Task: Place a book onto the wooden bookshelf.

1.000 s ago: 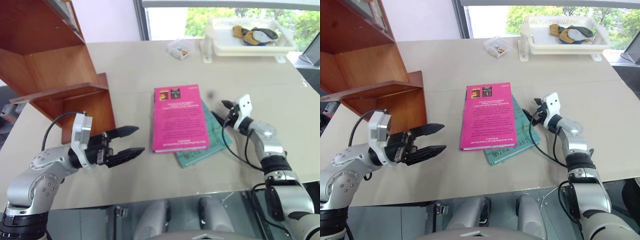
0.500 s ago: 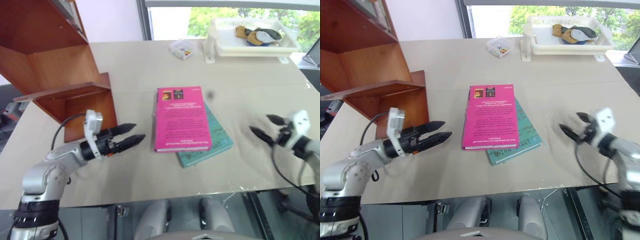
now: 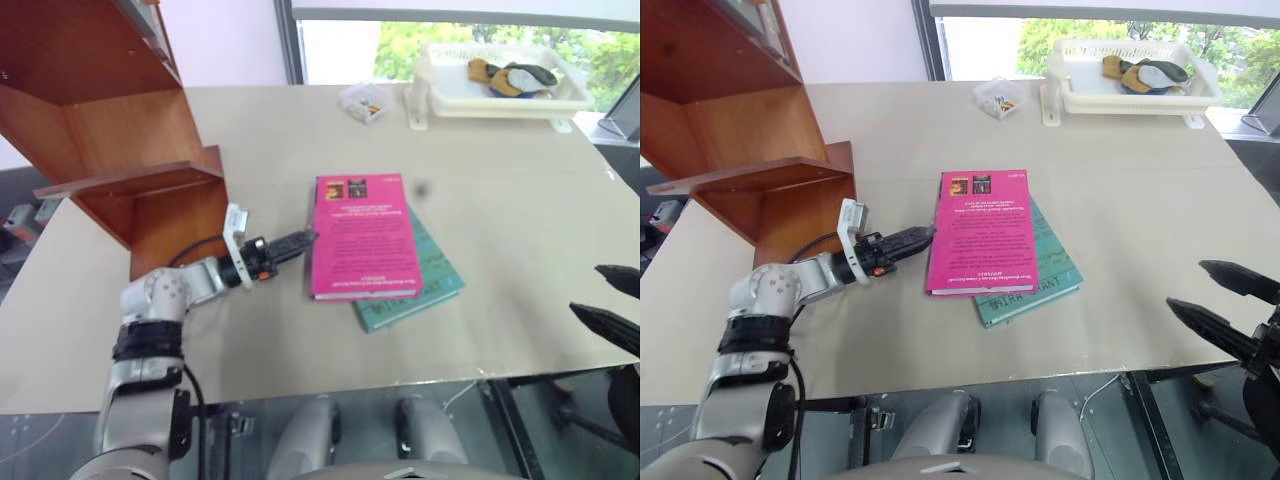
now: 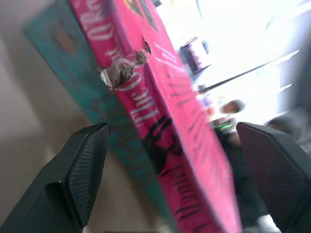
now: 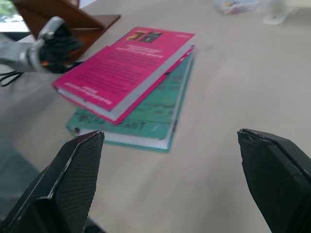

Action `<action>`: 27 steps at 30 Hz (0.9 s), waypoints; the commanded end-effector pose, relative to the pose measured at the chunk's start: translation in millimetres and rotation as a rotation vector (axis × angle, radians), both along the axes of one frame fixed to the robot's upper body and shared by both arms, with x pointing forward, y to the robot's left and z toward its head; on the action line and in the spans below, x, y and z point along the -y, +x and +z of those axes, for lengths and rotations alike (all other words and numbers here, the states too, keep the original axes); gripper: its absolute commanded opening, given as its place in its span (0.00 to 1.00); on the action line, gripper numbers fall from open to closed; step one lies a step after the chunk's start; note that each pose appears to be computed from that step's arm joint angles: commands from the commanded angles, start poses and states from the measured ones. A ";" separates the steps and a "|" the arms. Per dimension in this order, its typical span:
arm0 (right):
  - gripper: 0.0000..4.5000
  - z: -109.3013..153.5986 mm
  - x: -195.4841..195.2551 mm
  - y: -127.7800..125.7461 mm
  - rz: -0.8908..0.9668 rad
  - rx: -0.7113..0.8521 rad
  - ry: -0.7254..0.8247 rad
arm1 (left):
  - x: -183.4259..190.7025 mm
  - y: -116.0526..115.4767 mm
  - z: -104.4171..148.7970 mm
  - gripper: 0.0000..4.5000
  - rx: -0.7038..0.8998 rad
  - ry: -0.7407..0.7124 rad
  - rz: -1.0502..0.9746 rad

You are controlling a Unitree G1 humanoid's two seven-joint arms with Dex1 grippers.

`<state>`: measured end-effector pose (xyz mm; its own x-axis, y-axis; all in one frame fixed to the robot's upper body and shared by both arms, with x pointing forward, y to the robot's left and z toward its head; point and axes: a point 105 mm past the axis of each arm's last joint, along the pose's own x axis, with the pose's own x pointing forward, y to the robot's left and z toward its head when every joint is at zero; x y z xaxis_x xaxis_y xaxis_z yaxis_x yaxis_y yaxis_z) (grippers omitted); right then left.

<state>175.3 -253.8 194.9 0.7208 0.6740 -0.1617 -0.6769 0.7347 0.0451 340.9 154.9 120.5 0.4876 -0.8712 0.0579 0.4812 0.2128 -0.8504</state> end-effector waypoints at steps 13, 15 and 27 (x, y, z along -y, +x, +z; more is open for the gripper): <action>1.00 11.2 -21.4 -19.1 0.180 0.046 0.041 | 30.1 7.5 0.0 0.99 -0.197 -0.156 -0.165; 1.00 11.5 -22.3 -18.8 0.181 0.050 0.043 | 31.3 6.6 2.6 0.99 -0.218 -0.196 -0.178; 1.00 14.2 -26.7 -16.2 0.256 0.060 0.025 | 37.8 4.5 -2.6 0.99 -0.200 -0.156 -0.253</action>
<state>159.5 -228.7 204.7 0.5518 0.8278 -0.1012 -0.8279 0.5584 0.0535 344.6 121.3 113.8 0.2898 -0.9520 0.0982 0.3065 -0.0049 -0.9519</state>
